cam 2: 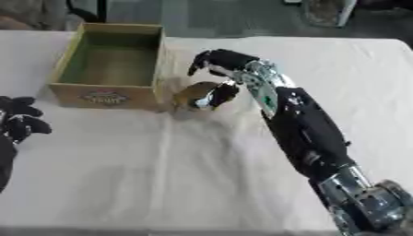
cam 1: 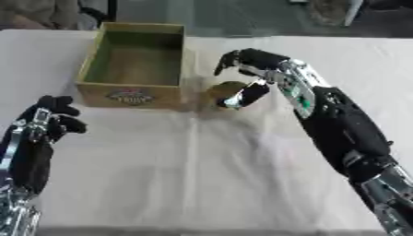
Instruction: Pick up objects on the table and place them in the box.
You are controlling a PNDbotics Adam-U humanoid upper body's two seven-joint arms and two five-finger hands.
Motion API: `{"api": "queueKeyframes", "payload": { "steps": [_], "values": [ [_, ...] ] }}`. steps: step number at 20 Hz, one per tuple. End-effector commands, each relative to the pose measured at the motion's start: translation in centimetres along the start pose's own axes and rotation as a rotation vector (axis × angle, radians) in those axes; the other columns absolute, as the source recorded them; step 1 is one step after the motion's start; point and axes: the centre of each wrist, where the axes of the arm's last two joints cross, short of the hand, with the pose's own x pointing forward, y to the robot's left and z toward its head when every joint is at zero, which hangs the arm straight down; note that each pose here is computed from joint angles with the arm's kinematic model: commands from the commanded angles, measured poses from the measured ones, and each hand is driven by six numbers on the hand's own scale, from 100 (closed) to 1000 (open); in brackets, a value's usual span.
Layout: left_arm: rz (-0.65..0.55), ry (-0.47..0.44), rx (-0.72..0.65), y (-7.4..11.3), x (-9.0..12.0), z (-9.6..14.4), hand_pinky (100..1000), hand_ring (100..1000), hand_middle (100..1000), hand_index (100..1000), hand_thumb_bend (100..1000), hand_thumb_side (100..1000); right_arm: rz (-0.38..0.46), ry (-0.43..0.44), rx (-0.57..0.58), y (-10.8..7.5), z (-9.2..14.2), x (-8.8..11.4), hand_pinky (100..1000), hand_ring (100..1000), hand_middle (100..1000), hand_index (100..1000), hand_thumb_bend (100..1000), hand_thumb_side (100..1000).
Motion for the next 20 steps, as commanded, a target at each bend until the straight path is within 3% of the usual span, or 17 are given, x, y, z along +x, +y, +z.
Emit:
{"api": "queueKeyframes", "payload": {
  "steps": [1, 4, 6, 9, 20],
  "values": [
    [-0.008, -0.025, -0.01, 0.1, 0.7, -0.2, 576, 511, 535, 707, 100, 721, 0.03, 0.022, -0.024, -1.0, -0.1, -0.4, 778, 806, 750, 796, 389, 552],
    [-0.007, -0.024, -0.009, 0.1, 0.7, -0.2, 576, 511, 535, 707, 100, 722, 0.033, 0.038, -0.017, -0.6, 0.0, -0.6, 778, 803, 749, 795, 370, 552],
    [-0.007, -0.024, -0.009, 0.1, 0.7, -0.2, 576, 511, 535, 707, 100, 722, 0.036, 0.048, -0.012, -0.4, 0.0, -0.8, 779, 803, 749, 795, 266, 561],
    [-0.007, -0.023, -0.009, 0.1, 0.7, -0.1, 576, 511, 535, 707, 100, 722, 0.041, 0.062, -0.006, -0.2, 0.1, -0.9, 779, 801, 748, 795, 193, 550],
    [-0.005, -0.02, -0.01, 0.0, 0.6, -0.1, 576, 512, 535, 707, 100, 725, 0.06, 0.069, 0.017, 0.2, 0.1, -1.1, 783, 791, 749, 796, 155, 553]
  ]
}}
